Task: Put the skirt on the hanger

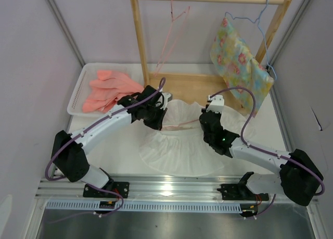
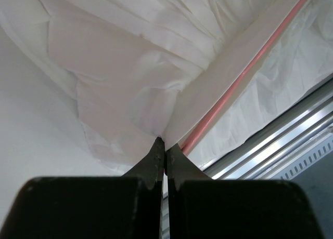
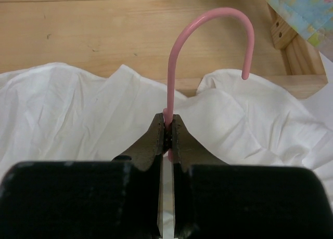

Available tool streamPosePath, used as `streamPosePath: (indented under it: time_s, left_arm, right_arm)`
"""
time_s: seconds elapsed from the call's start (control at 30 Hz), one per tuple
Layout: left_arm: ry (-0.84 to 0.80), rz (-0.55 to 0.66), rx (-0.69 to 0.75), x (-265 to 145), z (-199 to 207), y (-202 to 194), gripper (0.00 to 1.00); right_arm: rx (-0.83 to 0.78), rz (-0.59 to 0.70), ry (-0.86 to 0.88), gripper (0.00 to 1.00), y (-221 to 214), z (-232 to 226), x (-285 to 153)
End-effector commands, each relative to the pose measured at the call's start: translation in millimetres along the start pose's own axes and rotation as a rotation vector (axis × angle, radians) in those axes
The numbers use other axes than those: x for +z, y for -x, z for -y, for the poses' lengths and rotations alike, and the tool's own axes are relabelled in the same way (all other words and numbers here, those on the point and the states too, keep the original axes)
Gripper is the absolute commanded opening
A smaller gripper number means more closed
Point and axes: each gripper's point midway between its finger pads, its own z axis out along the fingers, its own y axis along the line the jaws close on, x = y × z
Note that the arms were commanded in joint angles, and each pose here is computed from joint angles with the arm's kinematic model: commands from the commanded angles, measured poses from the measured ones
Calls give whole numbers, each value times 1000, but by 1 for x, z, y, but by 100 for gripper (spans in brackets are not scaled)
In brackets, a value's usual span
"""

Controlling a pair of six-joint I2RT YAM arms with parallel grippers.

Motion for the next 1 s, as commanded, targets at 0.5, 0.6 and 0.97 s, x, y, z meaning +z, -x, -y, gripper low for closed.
streamPosePath:
  time_s: [0.5, 0.6, 0.97]
  left_arm:
    - [-44, 101, 5, -1, 51, 61, 0]
    - [-85, 127, -14, -1, 60, 68, 0]
    - [-189, 394, -161, -79, 73, 118, 0]
  right_arm:
    - [-112, 20, 66, 0, 7, -54, -43]
    - [-63, 44, 83, 0, 36, -59, -50]
    - [34, -47, 109, 0, 48, -88, -32]
